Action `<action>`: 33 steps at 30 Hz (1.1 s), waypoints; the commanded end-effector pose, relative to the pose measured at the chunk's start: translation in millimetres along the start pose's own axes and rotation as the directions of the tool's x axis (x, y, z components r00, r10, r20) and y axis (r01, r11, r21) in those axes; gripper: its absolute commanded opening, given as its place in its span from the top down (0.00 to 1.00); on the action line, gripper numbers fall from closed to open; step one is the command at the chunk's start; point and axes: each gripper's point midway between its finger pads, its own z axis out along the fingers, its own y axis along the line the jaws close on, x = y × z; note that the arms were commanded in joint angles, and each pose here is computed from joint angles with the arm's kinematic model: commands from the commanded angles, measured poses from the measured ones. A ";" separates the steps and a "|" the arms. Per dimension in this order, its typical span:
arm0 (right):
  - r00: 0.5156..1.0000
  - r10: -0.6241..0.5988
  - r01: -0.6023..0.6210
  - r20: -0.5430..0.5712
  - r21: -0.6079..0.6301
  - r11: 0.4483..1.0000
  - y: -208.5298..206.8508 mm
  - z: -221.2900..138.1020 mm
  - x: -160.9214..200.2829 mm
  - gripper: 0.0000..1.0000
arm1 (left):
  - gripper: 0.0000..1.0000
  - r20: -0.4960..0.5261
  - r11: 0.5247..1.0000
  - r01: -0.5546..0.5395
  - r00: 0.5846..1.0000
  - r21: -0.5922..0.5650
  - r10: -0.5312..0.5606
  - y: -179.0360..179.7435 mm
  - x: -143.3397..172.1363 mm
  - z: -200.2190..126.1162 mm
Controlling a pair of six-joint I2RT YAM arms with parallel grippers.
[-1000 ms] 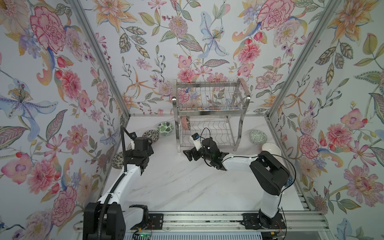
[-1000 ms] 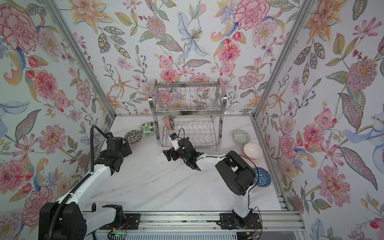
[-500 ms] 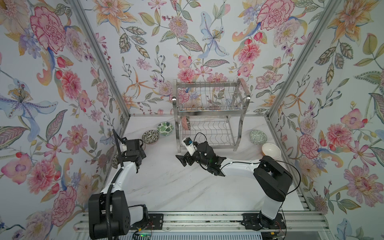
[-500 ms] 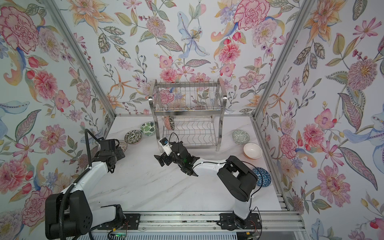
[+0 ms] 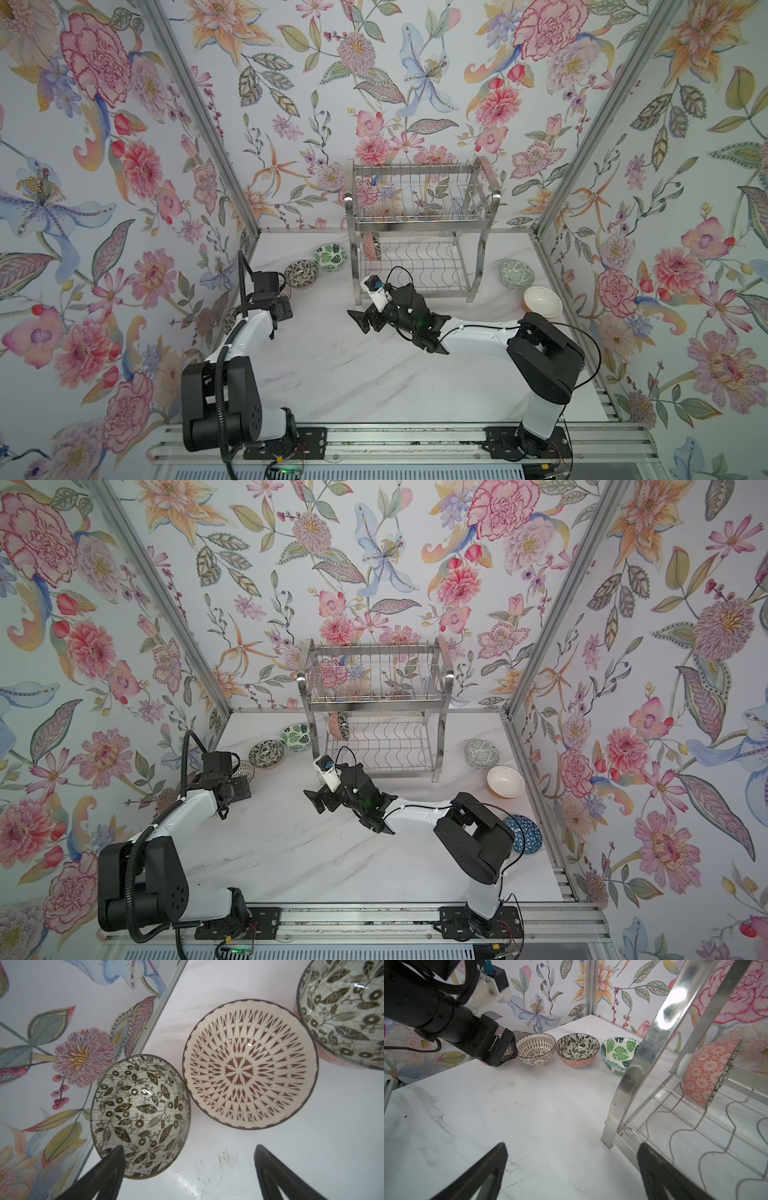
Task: Load bowls into a dish rack
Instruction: Pick up the bowl from the middle-left of the table.
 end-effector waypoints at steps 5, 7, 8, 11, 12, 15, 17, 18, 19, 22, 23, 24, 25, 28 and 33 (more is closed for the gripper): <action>0.998 0.036 -0.038 0.049 0.026 0.999 -12.9 -6.6 -11.5 0.01 | 0.18 -0.054 0.999 -0.033 0.998 0.024 0.034 2.0 10.0 17.9; 0.998 0.048 -0.049 0.049 0.021 0.999 -14.5 -6.5 -10.8 0.01 | 0.23 -0.054 0.999 -0.033 0.998 0.026 0.035 2.6 10.6 20.4; 0.997 0.052 -0.053 0.050 0.020 0.998 -14.8 -6.6 -10.8 0.01 | 0.24 -0.055 0.999 -0.034 0.998 0.027 0.036 2.7 10.7 21.3; 0.997 0.064 -0.065 0.050 0.020 0.998 -16.8 -6.5 -9.7 0.01 | 0.30 -0.070 0.999 -0.046 0.996 0.023 0.047 2.5 15.3 26.1; 0.996 0.070 -0.071 0.050 0.017 0.997 -16.9 -6.4 -9.2 0.01 | 0.33 -0.079 0.998 -0.048 0.996 0.029 0.051 1.0 17.2 28.1; 0.994 0.089 -0.090 0.059 0.012 0.996 -18.1 -7.8 -11.0 0.01 | 0.42 -0.102 0.998 -0.054 0.993 0.028 0.056 0.1 22.0 32.8; 0.993 0.097 -0.098 0.067 0.008 0.995 -18.9 -9.0 -12.2 0.01 | 0.42 -0.111 0.999 -0.051 0.992 0.016 0.052 2.7 23.5 34.6; 0.992 0.104 -0.105 0.070 0.009 0.994 -20.0 -9.3 -12.5 0.01 | 0.43 -0.115 0.999 -0.052 0.992 0.015 0.054 2.8 24.9 35.4; 0.992 0.107 -0.108 0.070 0.010 0.994 -20.0 -9.2 -11.8 0.01 | 0.46 -0.116 0.999 -0.049 0.992 0.016 0.051 3.1 25.3 35.7; 0.991 0.116 -0.117 0.068 0.011 0.993 -20.5 -8.9 -9.6 0.01 | 0.57 -0.119 0.999 -0.042 0.992 0.022 0.045 2.2 26.9 36.3; 0.990 0.121 -0.122 0.068 0.011 0.993 -20.7 -9.0 -8.5 0.01 | 0.60 -0.120 0.999 -0.042 0.992 0.025 0.045 1.7 27.3 36.8; 0.990 0.125 -0.126 0.068 0.009 0.992 -20.4 -8.7 -7.4 0.01 | 0.61 -0.123 0.999 -0.040 0.992 0.025 0.043 1.5 28.2 37.3; 0.990 0.127 -0.128 0.068 0.007 0.992 -19.8 -8.6 -6.9 0.01 | 0.66 -0.127 0.999 -0.042 0.991 0.026 0.045 1.5 28.8 38.5; 0.989 0.132 -0.133 0.071 0.011 0.991 -21.4 -9.7 -6.2 0.01 | 0.70 -0.136 0.999 -0.035 0.990 0.028 0.039 2.2 29.5 40.3; 0.988 0.136 -0.137 0.078 0.012 0.990 -22.2 -12.2 -7.4 0.01 | 0.79 -0.164 0.999 -0.034 0.986 0.038 0.040 0.8 36.0 46.5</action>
